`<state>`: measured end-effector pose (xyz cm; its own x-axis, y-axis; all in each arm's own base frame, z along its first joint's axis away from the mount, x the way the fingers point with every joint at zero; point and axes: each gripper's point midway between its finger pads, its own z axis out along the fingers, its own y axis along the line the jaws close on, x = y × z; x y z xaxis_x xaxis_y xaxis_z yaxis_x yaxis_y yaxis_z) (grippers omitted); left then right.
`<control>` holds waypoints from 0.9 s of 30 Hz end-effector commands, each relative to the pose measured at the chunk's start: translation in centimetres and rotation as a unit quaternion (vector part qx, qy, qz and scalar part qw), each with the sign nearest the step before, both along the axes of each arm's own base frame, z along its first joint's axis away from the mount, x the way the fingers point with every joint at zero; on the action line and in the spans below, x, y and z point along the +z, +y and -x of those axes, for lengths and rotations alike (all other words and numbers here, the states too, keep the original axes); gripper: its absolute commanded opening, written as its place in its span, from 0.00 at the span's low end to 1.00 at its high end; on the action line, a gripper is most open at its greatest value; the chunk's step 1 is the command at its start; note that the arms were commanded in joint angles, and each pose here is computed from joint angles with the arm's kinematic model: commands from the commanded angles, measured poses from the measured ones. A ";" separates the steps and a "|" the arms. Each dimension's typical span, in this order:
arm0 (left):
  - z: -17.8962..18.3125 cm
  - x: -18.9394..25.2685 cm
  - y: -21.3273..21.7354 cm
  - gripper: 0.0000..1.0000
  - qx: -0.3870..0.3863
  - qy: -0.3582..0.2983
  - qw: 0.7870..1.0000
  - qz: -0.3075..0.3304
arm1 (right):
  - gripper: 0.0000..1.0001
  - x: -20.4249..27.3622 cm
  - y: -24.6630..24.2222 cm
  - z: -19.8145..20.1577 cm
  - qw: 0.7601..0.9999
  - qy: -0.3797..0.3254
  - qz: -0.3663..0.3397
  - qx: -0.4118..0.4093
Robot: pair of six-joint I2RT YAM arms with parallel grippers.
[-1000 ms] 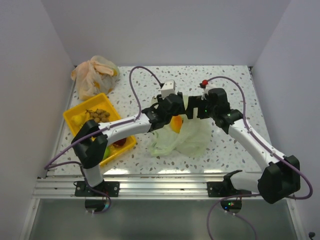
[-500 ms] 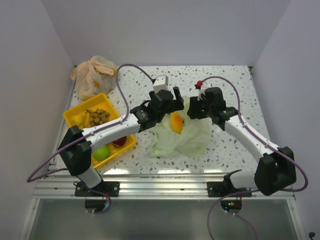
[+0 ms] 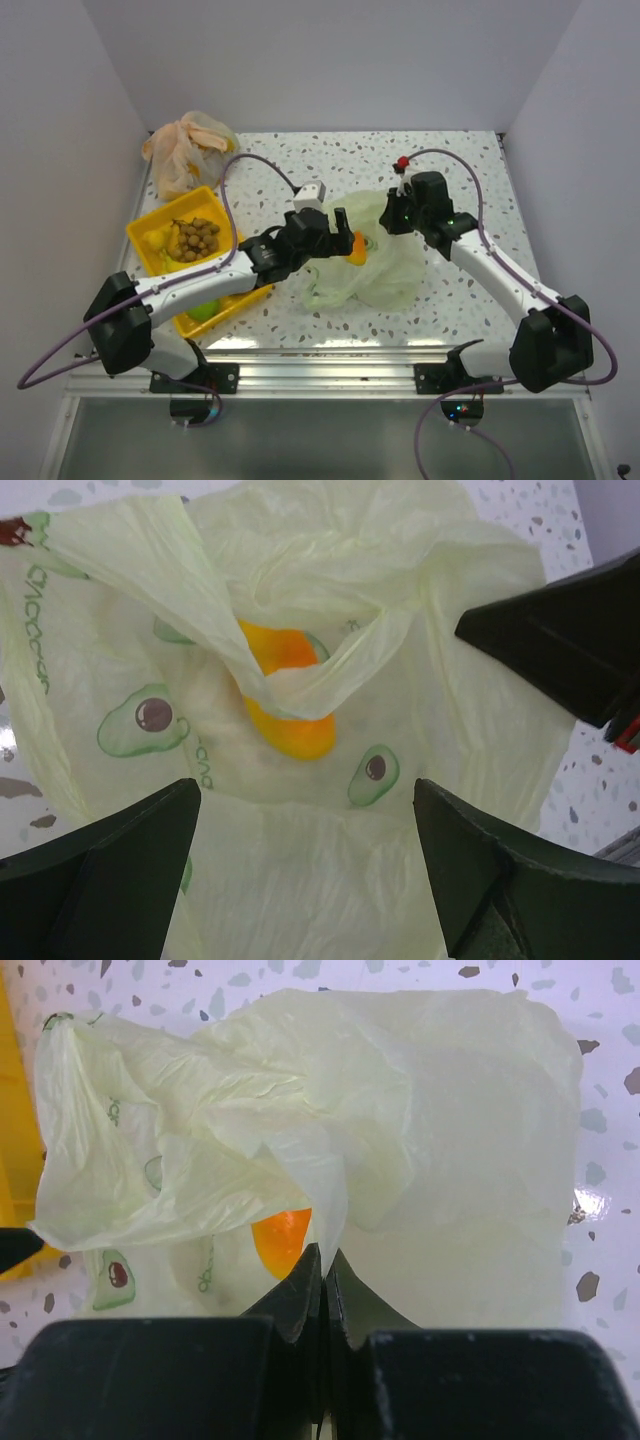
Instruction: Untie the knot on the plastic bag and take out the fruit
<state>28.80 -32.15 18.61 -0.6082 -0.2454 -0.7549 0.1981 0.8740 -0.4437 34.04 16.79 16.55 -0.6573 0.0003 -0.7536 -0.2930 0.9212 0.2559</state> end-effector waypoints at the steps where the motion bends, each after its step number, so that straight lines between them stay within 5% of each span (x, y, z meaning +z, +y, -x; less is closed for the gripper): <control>1: 1.2 -2.5 0.1 0.94 -0.013 0.027 0.999 -0.020 | 0.01 4.5 0.7 -1.3 0.997 -0.058 -0.041 -0.009; 19: -5.5 -5.9 -4.3 0.96 0.115 0.007 0.993 0.032 | 0.01 1.7 1.5 -0.2 0.997 -0.028 -0.073 -0.002; 27: -7.2 -9.4 -5.3 0.96 0.136 0.011 0.991 0.001 | 0.01 0.9 2.0 0.2 0.996 -0.019 -0.085 0.008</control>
